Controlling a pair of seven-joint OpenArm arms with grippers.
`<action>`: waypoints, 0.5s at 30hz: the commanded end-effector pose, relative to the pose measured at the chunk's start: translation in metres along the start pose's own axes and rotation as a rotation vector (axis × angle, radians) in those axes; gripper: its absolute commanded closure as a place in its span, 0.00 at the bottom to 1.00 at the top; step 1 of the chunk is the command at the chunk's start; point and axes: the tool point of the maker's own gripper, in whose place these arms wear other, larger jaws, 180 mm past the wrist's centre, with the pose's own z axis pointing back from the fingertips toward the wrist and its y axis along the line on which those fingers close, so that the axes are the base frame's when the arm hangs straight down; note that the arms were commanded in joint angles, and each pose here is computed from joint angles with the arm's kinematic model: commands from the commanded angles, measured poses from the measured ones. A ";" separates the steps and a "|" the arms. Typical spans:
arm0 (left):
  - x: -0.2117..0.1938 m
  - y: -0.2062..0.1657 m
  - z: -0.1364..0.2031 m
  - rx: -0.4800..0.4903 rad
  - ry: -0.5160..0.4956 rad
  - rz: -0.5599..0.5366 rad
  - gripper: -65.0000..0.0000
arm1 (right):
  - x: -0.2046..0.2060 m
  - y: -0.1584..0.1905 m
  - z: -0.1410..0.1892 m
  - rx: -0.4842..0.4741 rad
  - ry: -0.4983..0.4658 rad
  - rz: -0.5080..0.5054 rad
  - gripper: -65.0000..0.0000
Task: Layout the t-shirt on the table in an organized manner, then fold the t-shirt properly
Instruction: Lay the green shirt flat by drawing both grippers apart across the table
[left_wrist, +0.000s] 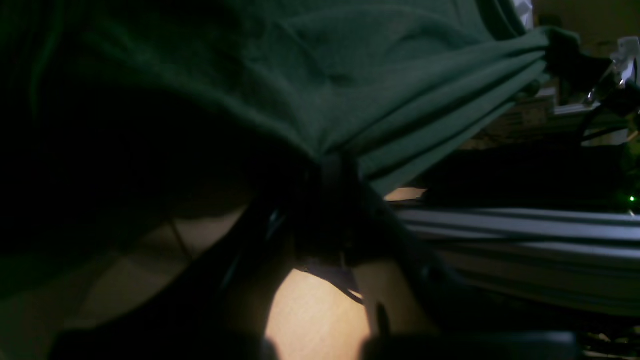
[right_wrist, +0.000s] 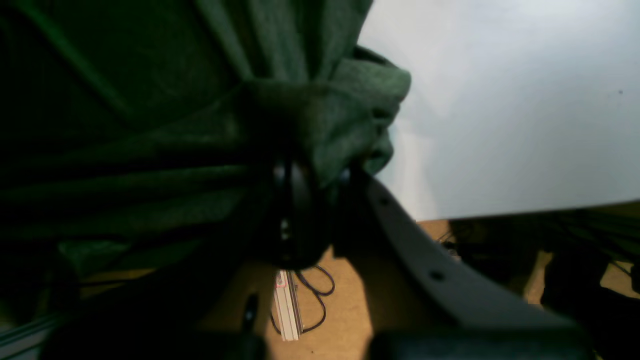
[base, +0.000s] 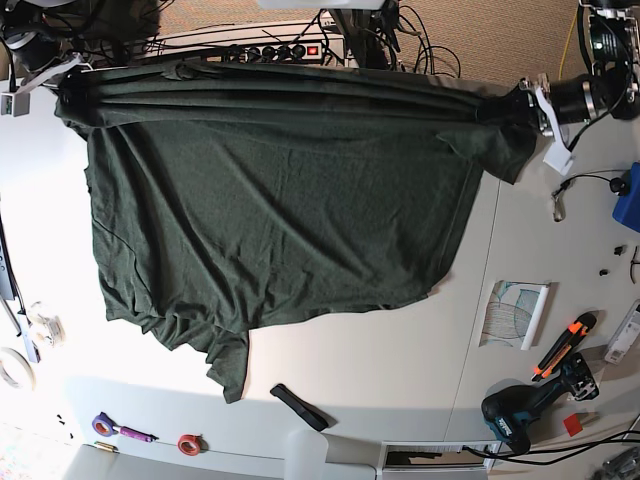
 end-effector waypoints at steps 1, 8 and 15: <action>0.011 -0.001 0.008 0.004 -0.023 -0.024 1.00 | 0.013 -0.006 0.005 -0.029 -0.039 0.024 1.00; 0.012 -0.001 0.007 0.004 -0.028 -0.024 1.00 | 0.013 -0.015 0.000 -0.096 -0.029 0.023 1.00; 0.011 -0.002 0.006 0.001 -0.030 -0.022 1.00 | 0.006 -0.005 -0.011 -0.066 0.015 0.045 1.00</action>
